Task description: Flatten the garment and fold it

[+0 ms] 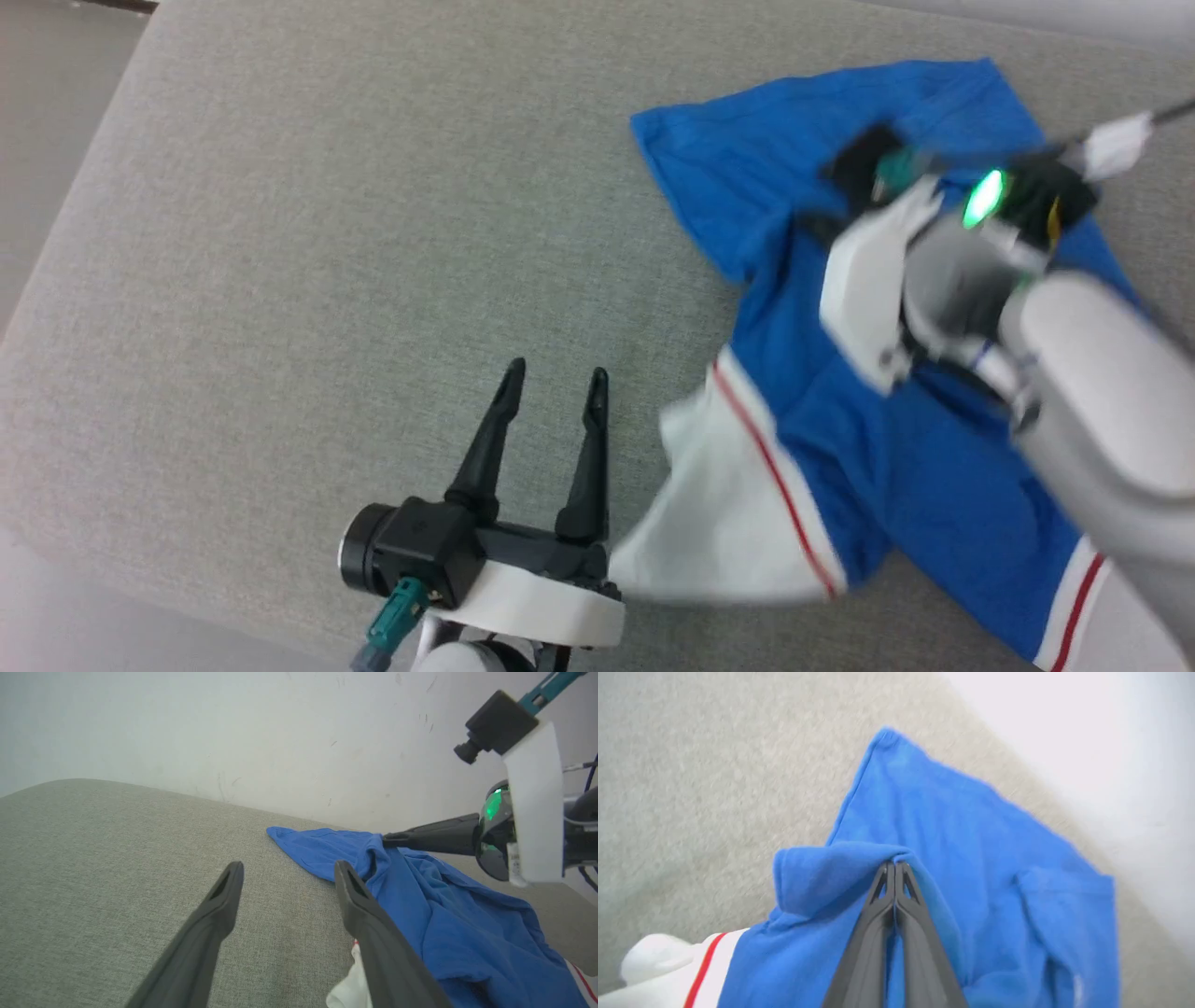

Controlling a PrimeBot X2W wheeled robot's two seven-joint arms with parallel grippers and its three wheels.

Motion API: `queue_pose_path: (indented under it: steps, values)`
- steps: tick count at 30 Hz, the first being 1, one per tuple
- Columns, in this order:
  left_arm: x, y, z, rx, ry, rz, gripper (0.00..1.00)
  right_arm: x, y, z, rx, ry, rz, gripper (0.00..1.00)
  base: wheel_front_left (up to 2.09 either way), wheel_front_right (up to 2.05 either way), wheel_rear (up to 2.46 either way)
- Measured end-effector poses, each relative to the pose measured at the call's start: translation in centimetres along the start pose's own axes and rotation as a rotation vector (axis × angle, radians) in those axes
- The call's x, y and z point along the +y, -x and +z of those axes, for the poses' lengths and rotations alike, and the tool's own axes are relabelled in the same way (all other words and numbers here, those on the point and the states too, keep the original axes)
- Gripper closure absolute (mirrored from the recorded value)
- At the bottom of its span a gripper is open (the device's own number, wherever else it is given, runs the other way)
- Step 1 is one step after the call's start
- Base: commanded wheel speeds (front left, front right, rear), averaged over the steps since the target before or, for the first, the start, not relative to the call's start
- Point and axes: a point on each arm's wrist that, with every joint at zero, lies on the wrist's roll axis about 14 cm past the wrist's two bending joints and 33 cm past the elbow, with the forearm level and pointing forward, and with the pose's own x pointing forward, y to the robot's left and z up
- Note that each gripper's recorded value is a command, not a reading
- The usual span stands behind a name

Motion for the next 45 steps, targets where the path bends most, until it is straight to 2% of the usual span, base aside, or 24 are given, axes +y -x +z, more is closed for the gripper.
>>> queue_pose_path:
  steps: [4,7,9,10,11,12,16,20,23,27,31,36,40,45]
  values:
    - [0.2,0.0,-0.1,0.006,0.002,0.012,0.00,-2.7,-0.8,6.4,-0.130,0.080,-0.060,1.00,0.00,0.00,0.00]
    - [0.5,0.0,-0.5,0.021,-0.003,0.021,0.00,-3.9,-2.3,7.7,-0.146,0.098,-0.083,1.00,0.00,0.00,0.00]
    - [0.6,0.1,-0.8,0.032,0.009,0.027,0.00,-4.5,-3.8,6.8,-0.116,0.091,-0.095,1.00,0.00,0.00,0.00]
    - [0.6,0.0,-0.8,0.034,0.013,0.029,0.00,-4.6,-4.6,5.9,-0.095,0.085,-0.096,0.91,0.00,0.00,0.00]
    - [0.7,-0.2,-0.9,0.035,0.014,0.032,0.00,-4.7,-5.3,5.0,-0.075,0.082,-0.098,0.56,0.00,0.00,0.00]
    - [0.7,-0.2,-1.0,0.040,0.014,0.034,0.00,-4.7,-5.9,4.1,-0.054,0.077,-0.098,0.00,0.00,0.00,0.00]
    - [0.6,-0.7,-1.4,0.050,0.013,0.035,0.00,-3.8,-7.4,2.5,-0.045,0.066,-0.067,0.00,0.00,0.00,0.00]
    - [0.5,-1.1,-1.6,0.052,-0.003,0.027,0.00,-2.8,-6.8,3.8,-0.123,0.012,-0.025,0.00,0.00,0.00,0.00]
    - [0.3,-1.3,-1.4,0.041,-0.017,0.015,0.00,-3.7,-5.0,6.2,-0.228,-0.035,-0.029,0.00,0.00,0.00,0.00]
    - [0.1,-1.3,-0.8,0.018,-0.029,-0.002,0.00,-6.0,-0.7,7.7,-0.355,-0.086,-0.088,0.00,0.00,0.00,0.00]
    - [-0.2,-0.5,-0.9,0.023,-0.038,-0.031,0.00,-8.5,5.2,5.6,-0.438,-0.153,-0.216,0.00,0.00,0.00,0.00]
    - [-0.9,0.2,-0.6,0.023,-0.053,-0.085,0.00,-9.6,13.9,-0.3,-0.463,-0.245,-0.456,0.00,0.00,0.00,0.00]
    - [-1.6,1.1,-0.8,0.036,-0.057,-0.120,0.00,-7.2,20.4,-4.8,-0.476,-0.334,-0.651,0.00,0.00,0.00,0.00]
    - [-2.4,2.2,-1.2,0.055,-0.058,-0.148,0.00,-3.9,26.0,-10.0,-0.433,-0.435,-0.813,0.00,0.00,0.00,0.00]
